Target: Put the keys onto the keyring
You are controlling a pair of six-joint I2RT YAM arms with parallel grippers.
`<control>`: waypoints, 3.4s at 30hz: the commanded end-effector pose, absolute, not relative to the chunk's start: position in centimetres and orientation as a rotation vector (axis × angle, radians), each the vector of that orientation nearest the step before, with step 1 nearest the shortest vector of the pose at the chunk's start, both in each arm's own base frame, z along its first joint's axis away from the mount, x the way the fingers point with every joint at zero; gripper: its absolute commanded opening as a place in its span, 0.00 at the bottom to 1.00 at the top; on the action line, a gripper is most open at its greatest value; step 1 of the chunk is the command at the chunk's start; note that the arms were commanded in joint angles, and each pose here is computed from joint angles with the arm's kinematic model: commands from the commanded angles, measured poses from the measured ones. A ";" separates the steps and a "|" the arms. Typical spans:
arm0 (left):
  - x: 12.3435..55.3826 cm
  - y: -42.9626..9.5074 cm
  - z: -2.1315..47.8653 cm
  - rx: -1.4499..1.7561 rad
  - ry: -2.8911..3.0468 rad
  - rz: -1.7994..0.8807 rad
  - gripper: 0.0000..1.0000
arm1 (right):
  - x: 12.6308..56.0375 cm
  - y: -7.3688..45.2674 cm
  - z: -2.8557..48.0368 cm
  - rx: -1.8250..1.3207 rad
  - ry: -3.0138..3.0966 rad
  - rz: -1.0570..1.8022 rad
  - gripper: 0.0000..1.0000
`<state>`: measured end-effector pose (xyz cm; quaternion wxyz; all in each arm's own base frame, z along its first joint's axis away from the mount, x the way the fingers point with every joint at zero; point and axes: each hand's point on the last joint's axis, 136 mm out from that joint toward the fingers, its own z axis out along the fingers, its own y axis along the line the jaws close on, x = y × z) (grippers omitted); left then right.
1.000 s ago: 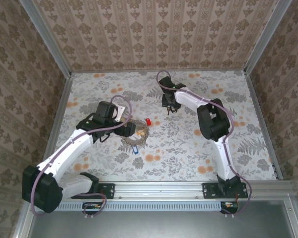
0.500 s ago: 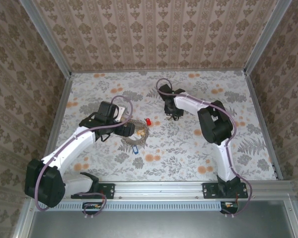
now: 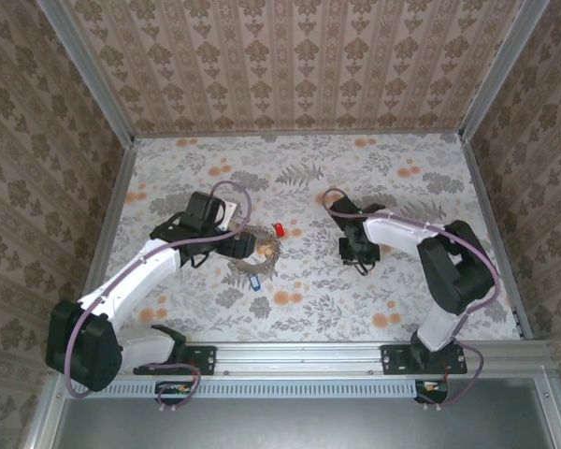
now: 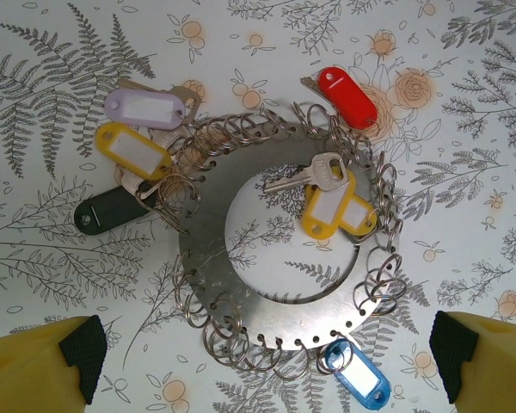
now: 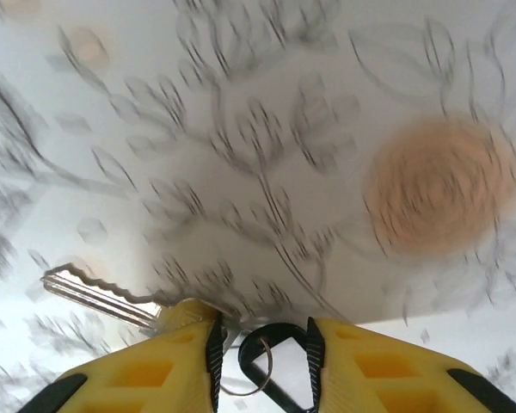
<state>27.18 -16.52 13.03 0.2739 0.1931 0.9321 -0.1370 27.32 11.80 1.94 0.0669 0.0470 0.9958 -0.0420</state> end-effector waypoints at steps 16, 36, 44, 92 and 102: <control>26.8 -16.9 13.9 0.611 2.460 -0.307 1.00 | 24.0 12.2 8.3 0.930 2.678 0.394 0.42; 24.6 -20.4 12.5 0.747 2.564 -0.444 0.88 | 27.2 19.2 9.7 0.933 2.535 0.747 0.37; 26.4 -20.5 13.3 0.467 2.571 -0.940 0.88 | 29.8 28.7 9.5 -0.294 2.685 0.776 0.27; 30.3 -12.6 11.7 0.007 2.656 -0.808 0.95 | 27.4 35.7 2.5 -1.134 2.796 0.790 0.27; 30.3 -12.8 11.6 0.009 2.660 -0.825 0.95 | 26.7 36.2 3.1 -1.185 2.762 0.871 0.11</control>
